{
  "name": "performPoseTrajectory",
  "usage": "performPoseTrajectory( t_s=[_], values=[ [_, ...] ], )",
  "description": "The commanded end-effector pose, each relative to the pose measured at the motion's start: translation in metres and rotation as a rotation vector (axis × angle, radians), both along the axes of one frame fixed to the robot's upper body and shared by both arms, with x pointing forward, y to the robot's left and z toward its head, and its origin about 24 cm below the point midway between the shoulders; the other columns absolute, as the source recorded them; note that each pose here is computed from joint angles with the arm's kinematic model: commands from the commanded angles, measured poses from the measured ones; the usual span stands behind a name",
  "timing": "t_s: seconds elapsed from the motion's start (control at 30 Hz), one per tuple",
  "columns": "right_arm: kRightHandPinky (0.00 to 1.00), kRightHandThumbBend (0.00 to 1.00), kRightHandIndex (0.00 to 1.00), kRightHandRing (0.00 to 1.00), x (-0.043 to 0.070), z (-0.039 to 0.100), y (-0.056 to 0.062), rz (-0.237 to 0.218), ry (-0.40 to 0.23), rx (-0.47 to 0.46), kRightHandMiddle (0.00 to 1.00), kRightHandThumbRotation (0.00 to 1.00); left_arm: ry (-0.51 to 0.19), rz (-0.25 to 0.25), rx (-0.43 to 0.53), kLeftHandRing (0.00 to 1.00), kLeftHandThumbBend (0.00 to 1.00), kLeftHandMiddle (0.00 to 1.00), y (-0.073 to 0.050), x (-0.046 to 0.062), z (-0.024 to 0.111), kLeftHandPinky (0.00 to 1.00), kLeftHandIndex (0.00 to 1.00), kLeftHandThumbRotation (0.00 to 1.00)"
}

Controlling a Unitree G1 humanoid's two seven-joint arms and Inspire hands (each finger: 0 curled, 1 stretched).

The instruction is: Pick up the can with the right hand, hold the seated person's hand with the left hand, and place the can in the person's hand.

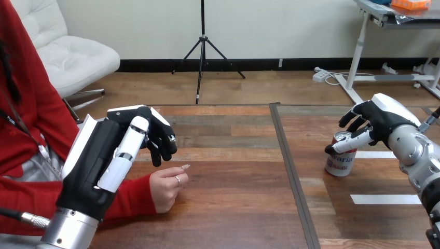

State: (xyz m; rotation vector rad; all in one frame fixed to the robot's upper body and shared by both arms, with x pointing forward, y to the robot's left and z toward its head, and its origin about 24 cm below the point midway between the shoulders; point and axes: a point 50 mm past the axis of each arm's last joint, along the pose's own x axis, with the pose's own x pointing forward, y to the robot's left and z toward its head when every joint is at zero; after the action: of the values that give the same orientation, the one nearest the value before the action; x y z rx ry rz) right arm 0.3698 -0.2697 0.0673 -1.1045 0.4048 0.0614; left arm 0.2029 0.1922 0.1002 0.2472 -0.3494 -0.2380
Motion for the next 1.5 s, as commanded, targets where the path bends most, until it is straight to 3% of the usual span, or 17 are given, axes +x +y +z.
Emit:
performPoseTrajectory(
  t_s=[0.0,1.47],
  values=[
    [0.54,0.96,0.66,0.61,0.0117,0.0254,0.0031,0.019,-0.092,0.004,0.65,0.16,-0.088,-0.022,0.020,0.33,0.00,0.37,-0.0030,0.0085,0.0187,0.23,0.34,0.93],
    [0.56,0.88,0.59,0.60,0.0105,0.0227,0.0022,0.034,-0.048,-0.032,0.63,0.03,-0.106,-0.008,0.015,0.32,0.00,0.36,-0.0024,0.0078,0.0217,0.23,0.33,0.89]
  ],
)
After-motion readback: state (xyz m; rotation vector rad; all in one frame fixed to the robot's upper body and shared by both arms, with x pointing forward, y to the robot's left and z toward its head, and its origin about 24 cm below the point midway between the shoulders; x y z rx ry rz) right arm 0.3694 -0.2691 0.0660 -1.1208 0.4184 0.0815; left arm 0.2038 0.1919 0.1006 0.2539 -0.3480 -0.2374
